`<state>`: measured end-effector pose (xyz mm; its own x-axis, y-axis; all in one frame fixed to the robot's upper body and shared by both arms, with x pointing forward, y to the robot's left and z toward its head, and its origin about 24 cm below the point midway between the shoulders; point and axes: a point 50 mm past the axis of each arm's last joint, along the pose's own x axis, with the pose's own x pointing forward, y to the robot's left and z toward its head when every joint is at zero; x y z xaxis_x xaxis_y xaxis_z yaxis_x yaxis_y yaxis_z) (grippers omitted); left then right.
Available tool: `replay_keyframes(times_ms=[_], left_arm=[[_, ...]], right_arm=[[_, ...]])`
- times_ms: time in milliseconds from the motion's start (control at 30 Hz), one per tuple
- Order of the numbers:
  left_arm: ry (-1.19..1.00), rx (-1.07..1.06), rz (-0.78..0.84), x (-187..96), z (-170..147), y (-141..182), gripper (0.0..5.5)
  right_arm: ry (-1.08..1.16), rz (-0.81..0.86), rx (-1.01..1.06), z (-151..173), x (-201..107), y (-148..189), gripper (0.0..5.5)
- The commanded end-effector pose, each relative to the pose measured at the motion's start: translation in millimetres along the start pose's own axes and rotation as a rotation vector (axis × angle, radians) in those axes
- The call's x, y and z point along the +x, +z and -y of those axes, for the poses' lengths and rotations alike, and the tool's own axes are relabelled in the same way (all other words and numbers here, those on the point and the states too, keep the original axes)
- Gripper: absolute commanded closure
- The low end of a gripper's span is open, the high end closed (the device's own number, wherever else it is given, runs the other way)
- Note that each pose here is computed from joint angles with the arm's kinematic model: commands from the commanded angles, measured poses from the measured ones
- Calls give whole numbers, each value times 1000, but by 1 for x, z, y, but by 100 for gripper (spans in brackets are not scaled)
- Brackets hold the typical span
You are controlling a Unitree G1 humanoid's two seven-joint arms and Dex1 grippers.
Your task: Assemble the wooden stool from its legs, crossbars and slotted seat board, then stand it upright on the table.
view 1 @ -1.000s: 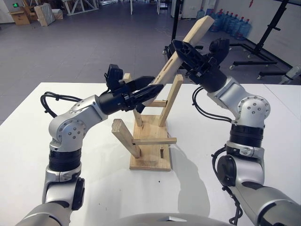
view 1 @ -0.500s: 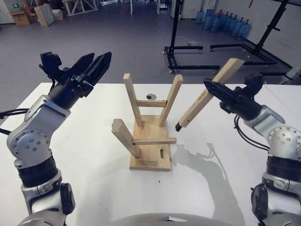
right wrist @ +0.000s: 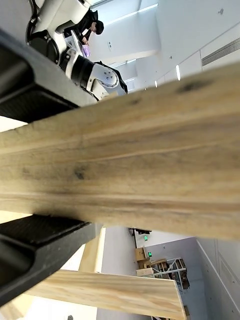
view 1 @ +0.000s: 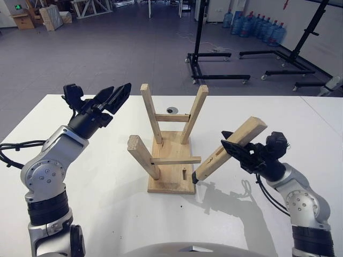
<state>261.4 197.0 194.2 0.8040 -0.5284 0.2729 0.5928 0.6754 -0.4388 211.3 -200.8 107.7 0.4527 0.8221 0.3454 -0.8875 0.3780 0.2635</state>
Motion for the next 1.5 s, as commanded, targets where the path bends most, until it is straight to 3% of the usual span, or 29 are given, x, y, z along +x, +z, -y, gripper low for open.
replay_keyframes(times_ms=[33, 300, 600, 933, 1500], left_arm=[[30, 10, -28, -2, -5, -2, 10], [48, -4, -41, -2, -7, -6, 10], [46, -21, -40, -1, -5, -13, 10], [41, -24, -44, -2, -3, -18, 10], [24, -20, -49, 0, 0, -25, 10]], right_arm=[[19, -51, -68, -5, 7, -21, 335], [37, -23, -81, -11, 10, -33, 336], [-11, -1, -97, 10, 17, -19, 336], [51, -105, -90, 3, 14, -26, 337], [138, -105, -147, -6, 32, -11, 337]])
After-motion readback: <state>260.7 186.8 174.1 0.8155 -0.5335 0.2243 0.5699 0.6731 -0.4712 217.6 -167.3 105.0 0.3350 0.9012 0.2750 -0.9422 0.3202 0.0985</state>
